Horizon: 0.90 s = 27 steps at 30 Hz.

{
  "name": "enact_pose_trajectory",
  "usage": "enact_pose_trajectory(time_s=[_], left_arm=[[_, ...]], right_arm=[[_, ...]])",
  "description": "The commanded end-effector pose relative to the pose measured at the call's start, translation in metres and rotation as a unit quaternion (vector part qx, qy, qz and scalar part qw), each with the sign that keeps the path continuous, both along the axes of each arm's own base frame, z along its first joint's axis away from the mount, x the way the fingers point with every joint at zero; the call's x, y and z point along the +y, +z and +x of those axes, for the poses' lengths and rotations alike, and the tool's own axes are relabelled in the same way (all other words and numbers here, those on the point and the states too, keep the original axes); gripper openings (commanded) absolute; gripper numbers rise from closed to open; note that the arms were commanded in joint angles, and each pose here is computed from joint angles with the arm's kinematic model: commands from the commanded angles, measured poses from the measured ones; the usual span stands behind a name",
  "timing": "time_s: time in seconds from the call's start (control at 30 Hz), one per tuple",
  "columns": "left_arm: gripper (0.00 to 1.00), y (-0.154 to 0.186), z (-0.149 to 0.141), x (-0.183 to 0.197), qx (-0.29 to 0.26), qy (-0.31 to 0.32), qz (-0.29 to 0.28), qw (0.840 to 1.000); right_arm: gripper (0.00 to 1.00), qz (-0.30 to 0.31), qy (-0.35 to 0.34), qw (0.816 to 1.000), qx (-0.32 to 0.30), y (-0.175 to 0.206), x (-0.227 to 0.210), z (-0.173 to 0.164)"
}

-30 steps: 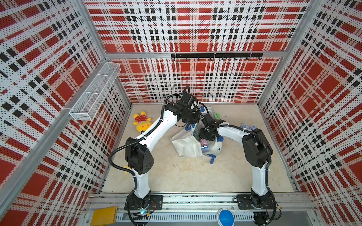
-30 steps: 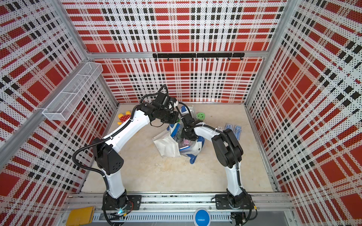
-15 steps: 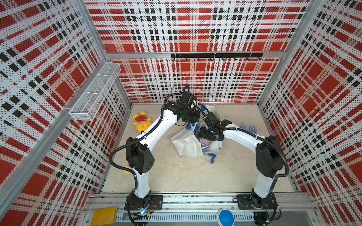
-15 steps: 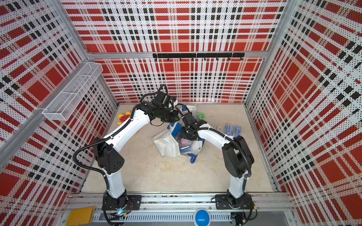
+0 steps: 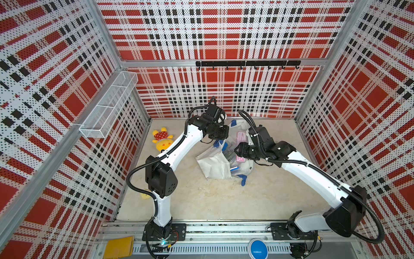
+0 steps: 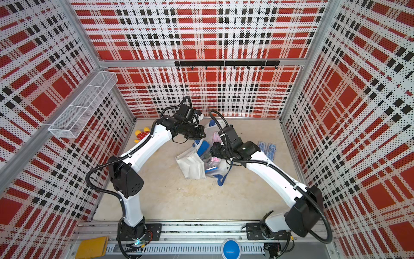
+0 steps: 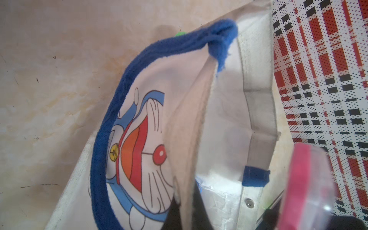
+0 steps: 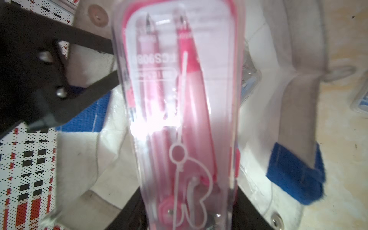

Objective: Take out the compass set from the canvas bag
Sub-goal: Pick up the compass set from the canvas bag, then place the compass set at the center of the board.

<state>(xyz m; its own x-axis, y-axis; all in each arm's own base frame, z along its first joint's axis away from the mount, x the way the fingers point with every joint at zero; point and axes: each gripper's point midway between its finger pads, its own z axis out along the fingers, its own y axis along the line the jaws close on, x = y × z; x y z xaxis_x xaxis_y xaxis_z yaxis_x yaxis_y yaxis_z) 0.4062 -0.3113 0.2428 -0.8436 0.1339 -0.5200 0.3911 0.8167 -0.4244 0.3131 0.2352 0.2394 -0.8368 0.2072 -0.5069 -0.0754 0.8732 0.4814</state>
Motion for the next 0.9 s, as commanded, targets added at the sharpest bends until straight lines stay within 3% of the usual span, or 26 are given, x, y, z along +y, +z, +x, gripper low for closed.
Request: enact_pose_trajectory(time_s=[0.0,0.23,0.43,0.67,0.87], left_arm=[[0.0,0.029,0.012,-0.013,-0.042,-0.01,-0.042,0.998],[0.0,0.031,0.01,-0.011,-0.042,-0.012,-0.043,0.998],[0.0,0.032,0.007,-0.011,-0.041,-0.015,-0.045,0.998],[0.0,0.032,0.005,-0.012,-0.041,-0.022,-0.048,0.998],[0.0,0.03,0.007,-0.012,-0.038,-0.025,-0.049,0.998]], right_arm=[[0.36,-0.001,-0.022,1.0,-0.017,0.013,-0.026,0.003],[0.36,-0.031,-0.079,0.996,-0.006,0.009,-0.106,-0.003],[0.36,-0.07,-0.12,0.987,0.074,-0.048,-0.17,-0.025],[0.36,-0.092,-0.136,0.97,0.18,-0.128,-0.202,-0.056],[0.36,-0.103,-0.153,0.948,0.259,-0.164,-0.211,-0.06]])
